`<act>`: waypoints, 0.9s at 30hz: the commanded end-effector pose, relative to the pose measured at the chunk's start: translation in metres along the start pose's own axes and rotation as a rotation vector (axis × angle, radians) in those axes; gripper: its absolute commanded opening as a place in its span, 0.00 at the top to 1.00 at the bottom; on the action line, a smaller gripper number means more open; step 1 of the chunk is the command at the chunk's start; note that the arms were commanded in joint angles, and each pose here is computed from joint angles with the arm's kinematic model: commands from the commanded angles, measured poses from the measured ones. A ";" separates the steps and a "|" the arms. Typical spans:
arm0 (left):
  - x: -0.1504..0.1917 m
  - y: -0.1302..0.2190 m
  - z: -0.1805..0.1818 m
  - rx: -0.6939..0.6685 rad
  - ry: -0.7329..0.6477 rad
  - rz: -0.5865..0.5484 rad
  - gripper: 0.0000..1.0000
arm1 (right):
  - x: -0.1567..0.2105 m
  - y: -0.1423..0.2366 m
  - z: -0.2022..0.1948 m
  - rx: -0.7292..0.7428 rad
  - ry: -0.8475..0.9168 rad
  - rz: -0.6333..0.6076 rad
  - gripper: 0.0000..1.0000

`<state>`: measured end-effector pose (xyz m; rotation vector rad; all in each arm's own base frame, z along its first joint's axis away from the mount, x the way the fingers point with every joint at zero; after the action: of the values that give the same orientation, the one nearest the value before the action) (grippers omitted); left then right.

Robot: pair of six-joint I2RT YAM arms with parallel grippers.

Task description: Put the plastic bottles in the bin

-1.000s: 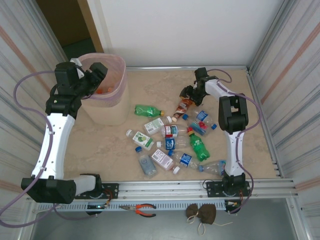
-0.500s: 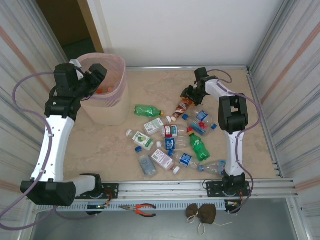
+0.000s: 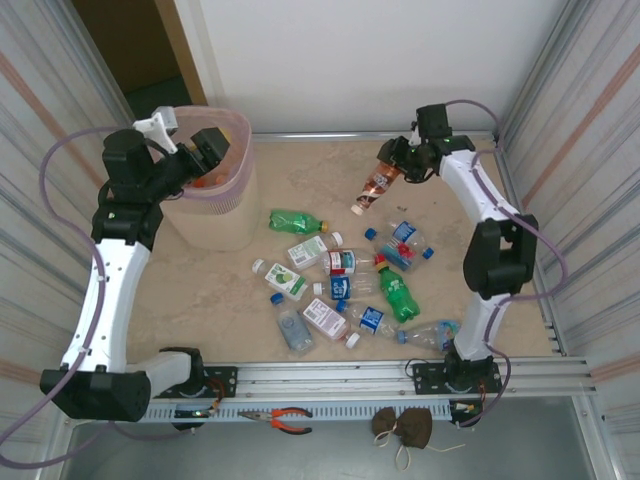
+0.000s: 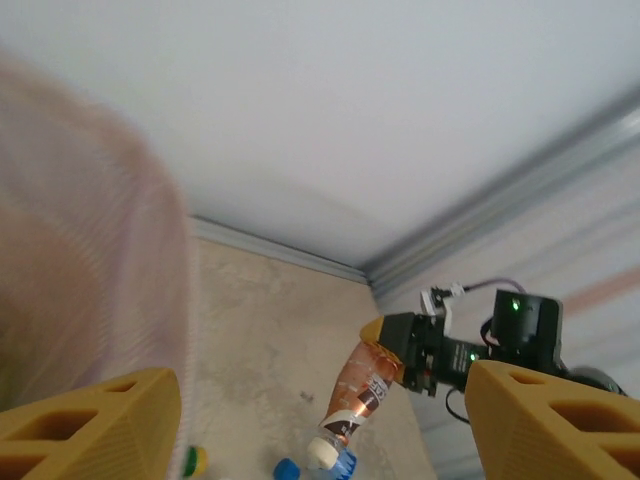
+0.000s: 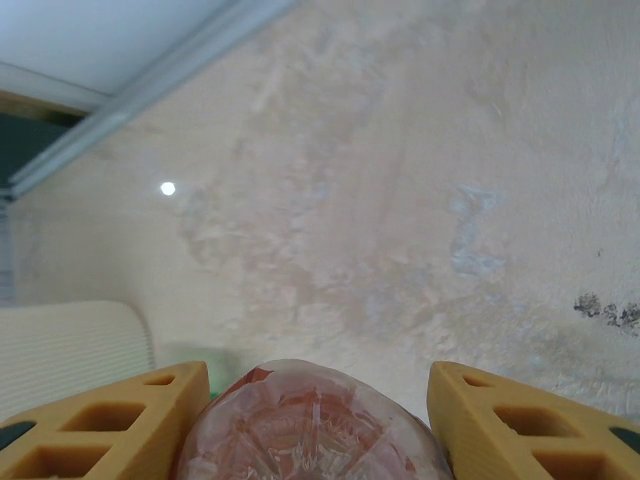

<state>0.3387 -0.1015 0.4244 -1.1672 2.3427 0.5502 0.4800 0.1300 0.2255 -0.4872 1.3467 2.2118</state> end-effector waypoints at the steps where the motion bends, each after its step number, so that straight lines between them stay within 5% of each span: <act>1: 0.014 0.005 -0.057 0.241 -0.256 0.082 0.25 | -0.003 0.039 0.025 -0.046 0.092 -0.075 0.52; 8: 0.064 -0.023 -0.094 0.396 -0.434 0.291 0.25 | 0.005 0.105 0.075 -0.156 0.218 -0.196 0.52; 16: 0.119 -0.064 -0.102 0.485 -0.454 0.485 0.22 | 0.021 0.166 0.123 -0.259 0.344 -0.297 0.52; 27: 0.173 -0.090 -0.118 0.607 -0.446 0.660 0.17 | 0.041 0.194 0.152 -0.319 0.407 -0.318 0.50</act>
<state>0.3053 -0.3178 0.3909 -0.0320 2.2628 0.3020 0.3334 0.2027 0.4056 -1.1999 0.9921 2.1607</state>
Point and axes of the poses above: each hand's point on the last joint's axis, 136 mm out from that joint toward the fingers, its own y axis back along the fingers, its own z axis along the line the jaws close on, x = y × z, the point moved 2 cm from there along y, back along the fingers, and after that the axes turned 13 degrees about y, right-handed, at the moved point
